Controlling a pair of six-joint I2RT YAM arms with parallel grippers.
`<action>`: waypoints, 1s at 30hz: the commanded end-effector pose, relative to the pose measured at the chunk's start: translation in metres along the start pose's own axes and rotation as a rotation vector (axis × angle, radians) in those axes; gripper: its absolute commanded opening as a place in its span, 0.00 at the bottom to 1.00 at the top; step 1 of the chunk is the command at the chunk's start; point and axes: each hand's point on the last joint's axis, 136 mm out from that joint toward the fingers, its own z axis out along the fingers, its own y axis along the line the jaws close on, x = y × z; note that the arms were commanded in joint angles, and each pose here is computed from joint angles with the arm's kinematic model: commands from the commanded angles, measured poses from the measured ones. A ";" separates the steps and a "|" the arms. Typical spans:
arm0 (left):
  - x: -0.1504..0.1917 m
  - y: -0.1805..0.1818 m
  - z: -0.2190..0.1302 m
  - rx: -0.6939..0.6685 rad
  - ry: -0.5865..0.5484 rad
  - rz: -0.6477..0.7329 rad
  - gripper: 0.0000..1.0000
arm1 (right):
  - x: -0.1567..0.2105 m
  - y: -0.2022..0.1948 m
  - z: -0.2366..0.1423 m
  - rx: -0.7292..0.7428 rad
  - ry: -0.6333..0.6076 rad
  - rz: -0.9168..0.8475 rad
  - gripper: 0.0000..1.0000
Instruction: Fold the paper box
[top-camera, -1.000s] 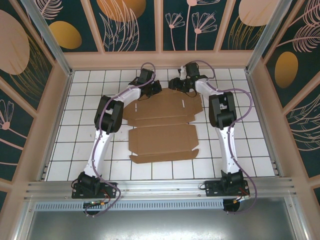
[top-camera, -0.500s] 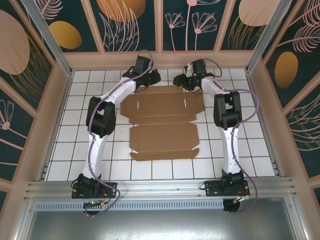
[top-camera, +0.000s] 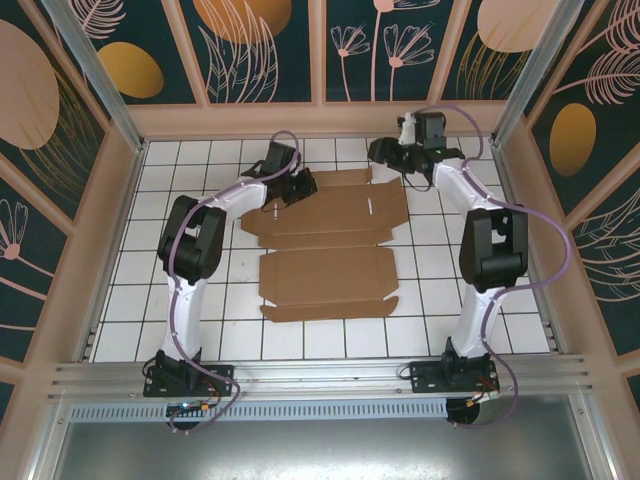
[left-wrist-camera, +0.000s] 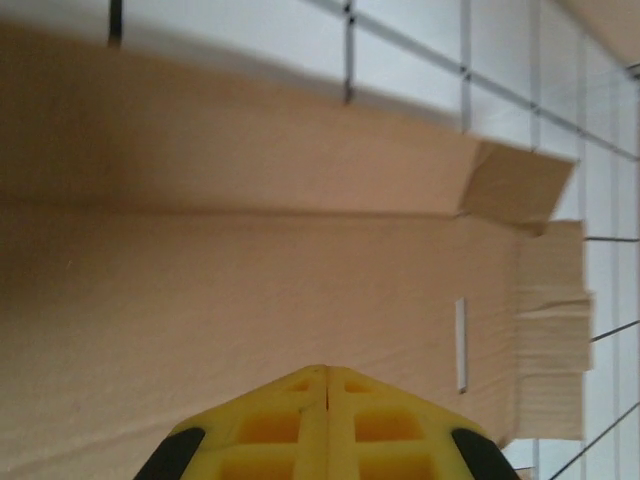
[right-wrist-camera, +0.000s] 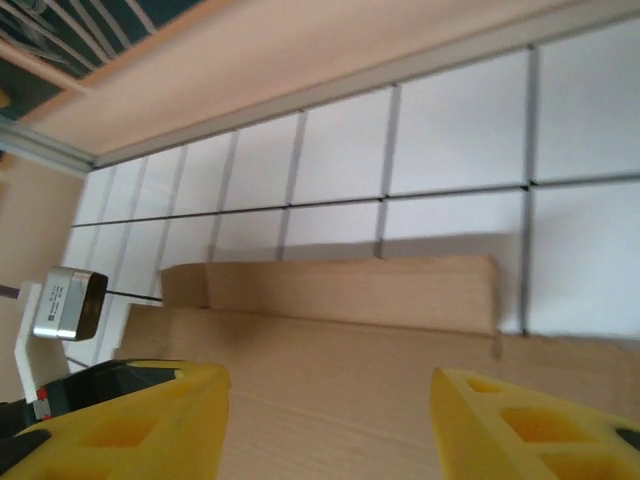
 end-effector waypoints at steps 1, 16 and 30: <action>0.006 -0.012 0.001 0.030 -0.001 -0.016 0.03 | 0.027 -0.028 -0.007 0.118 0.031 0.042 0.54; 0.047 0.060 0.029 -0.180 0.095 -0.131 0.00 | 0.144 -0.052 -0.029 0.170 0.175 0.146 0.55; 0.053 0.068 0.026 -0.204 0.107 -0.129 0.00 | 0.170 -0.014 -0.017 0.090 0.259 0.075 0.55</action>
